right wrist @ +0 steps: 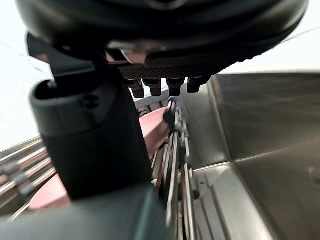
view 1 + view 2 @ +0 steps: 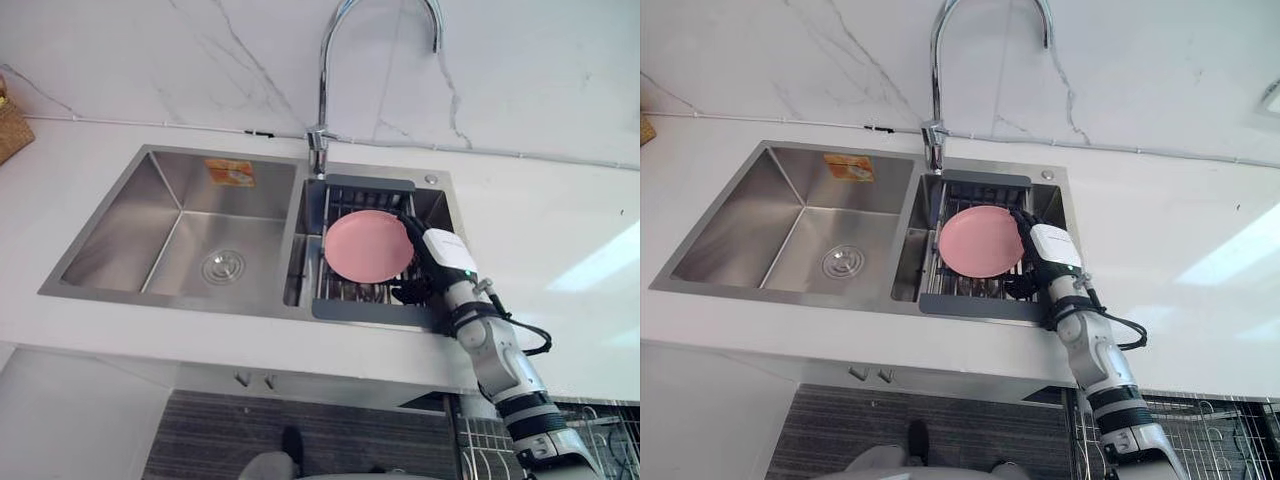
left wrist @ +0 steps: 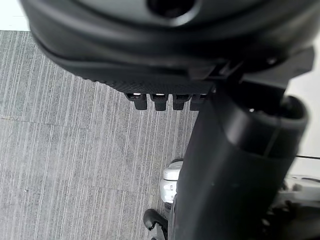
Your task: Walk over to the sink, pick up the cup, carry it to the dishwasher, place the cup inside the dishwasher, then close the dishwasher door
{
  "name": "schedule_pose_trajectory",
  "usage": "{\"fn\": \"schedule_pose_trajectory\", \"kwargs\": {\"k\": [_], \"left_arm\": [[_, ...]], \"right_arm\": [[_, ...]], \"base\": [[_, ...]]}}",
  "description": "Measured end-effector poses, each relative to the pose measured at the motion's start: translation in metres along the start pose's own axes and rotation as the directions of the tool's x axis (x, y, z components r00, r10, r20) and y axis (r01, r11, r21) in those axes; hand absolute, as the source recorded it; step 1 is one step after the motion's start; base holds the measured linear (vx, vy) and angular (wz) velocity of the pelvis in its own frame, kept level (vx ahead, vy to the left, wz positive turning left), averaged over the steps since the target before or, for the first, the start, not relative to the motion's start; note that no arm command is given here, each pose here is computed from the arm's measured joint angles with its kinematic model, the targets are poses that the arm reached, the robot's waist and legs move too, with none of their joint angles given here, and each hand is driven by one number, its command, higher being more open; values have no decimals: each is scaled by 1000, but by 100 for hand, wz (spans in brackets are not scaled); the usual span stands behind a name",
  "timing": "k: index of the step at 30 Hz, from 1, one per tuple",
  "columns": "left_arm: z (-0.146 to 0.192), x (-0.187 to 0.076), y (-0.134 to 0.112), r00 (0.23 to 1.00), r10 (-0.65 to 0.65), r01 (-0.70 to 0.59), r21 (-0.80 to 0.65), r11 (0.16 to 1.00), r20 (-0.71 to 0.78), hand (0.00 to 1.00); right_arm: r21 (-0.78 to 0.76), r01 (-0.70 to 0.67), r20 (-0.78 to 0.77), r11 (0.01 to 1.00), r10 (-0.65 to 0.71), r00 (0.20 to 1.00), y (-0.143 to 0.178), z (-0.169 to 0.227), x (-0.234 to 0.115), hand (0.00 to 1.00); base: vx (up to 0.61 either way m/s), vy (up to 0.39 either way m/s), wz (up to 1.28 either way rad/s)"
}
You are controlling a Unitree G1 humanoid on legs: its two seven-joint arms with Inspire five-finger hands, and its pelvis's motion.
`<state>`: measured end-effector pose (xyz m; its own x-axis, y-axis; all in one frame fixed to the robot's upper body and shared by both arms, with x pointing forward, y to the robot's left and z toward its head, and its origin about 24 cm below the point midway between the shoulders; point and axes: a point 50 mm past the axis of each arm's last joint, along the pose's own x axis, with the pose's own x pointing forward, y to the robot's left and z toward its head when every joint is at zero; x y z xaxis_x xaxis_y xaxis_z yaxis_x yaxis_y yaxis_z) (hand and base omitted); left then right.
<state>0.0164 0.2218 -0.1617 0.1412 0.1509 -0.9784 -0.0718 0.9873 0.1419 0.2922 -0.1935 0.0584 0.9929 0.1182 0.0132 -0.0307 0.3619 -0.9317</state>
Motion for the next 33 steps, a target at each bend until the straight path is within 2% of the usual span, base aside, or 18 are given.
{"fn": "schedule_pose_trajectory", "kwargs": {"k": [8, 25, 26, 33], "left_arm": [[1, 0, 0, 1000, -2, 2, 7, 1000, 8, 100], [2, 1, 0, 1000, -4, 3, 21, 1000, 19, 100], [2, 1, 0, 1000, -4, 4, 22, 1000, 20, 100], [4, 1, 0, 999, -10, 8, 51, 999, 35, 100]], "right_arm": [[-41, 122, 166, 992, -114, 980, 2, 18, -2, 100], [-141, 111, 247, 984, -74, 966, 9, 28, 1, 100], [-151, 118, 256, 982, -76, 964, 10, 29, 4, 0], [-261, 149, 337, 954, -54, 940, 12, 28, 3, 0]], "base": [[0, -2, 5], [-3, -7, 3], [-15, -17, 6], [-12, -8, 6]]}}
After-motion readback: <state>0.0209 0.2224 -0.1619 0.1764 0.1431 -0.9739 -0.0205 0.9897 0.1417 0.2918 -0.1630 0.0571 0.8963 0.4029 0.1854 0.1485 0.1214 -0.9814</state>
